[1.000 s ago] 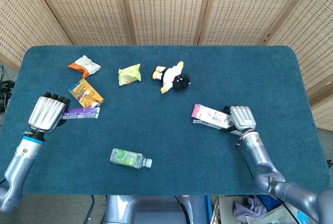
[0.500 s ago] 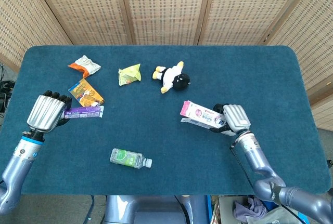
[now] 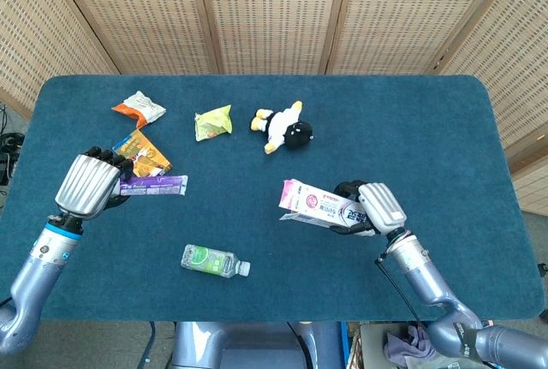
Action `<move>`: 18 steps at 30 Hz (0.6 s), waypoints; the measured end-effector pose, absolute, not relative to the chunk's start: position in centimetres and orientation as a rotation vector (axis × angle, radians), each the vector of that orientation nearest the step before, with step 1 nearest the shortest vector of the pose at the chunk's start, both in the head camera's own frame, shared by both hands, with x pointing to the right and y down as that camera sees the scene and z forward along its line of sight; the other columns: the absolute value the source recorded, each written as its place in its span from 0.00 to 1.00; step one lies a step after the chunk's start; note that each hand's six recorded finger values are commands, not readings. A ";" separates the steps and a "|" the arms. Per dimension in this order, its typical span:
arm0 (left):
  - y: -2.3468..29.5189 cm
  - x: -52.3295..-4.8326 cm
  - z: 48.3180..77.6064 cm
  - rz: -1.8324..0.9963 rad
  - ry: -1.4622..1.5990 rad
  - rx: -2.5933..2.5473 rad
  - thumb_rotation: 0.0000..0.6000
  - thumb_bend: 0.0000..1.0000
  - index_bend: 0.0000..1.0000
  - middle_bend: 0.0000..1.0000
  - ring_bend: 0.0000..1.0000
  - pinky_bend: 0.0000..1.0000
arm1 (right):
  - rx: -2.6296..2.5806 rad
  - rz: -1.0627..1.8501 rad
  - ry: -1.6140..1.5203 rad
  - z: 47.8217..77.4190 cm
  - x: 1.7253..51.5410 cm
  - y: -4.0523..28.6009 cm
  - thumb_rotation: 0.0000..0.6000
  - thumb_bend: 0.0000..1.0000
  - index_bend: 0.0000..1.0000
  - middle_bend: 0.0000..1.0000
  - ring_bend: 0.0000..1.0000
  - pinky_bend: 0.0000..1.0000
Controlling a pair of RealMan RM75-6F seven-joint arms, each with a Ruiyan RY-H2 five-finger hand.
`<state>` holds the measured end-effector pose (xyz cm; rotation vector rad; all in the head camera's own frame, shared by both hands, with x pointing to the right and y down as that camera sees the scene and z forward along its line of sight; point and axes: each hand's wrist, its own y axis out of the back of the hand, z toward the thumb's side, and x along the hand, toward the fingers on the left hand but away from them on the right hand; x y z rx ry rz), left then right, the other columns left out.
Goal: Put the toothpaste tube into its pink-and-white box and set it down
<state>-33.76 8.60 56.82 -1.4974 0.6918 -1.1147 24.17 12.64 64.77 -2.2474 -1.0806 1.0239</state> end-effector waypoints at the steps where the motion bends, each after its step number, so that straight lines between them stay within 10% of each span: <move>1: 8.6 -33.5 56.7 -1.109 0.693 -1.505 1.00 0.24 0.77 0.67 0.55 0.50 | -2.252 1.020 -1.080 64.8 24.2 12.8 1.00 0.04 0.66 0.57 0.44 0.51; 18: 9.1 -27.2 55.4 -1.092 0.700 -1.755 1.00 0.24 0.77 0.67 0.55 0.50 | -2.282 0.994 -1.070 65.5 22.3 13.0 1.00 0.04 0.66 0.57 0.44 0.51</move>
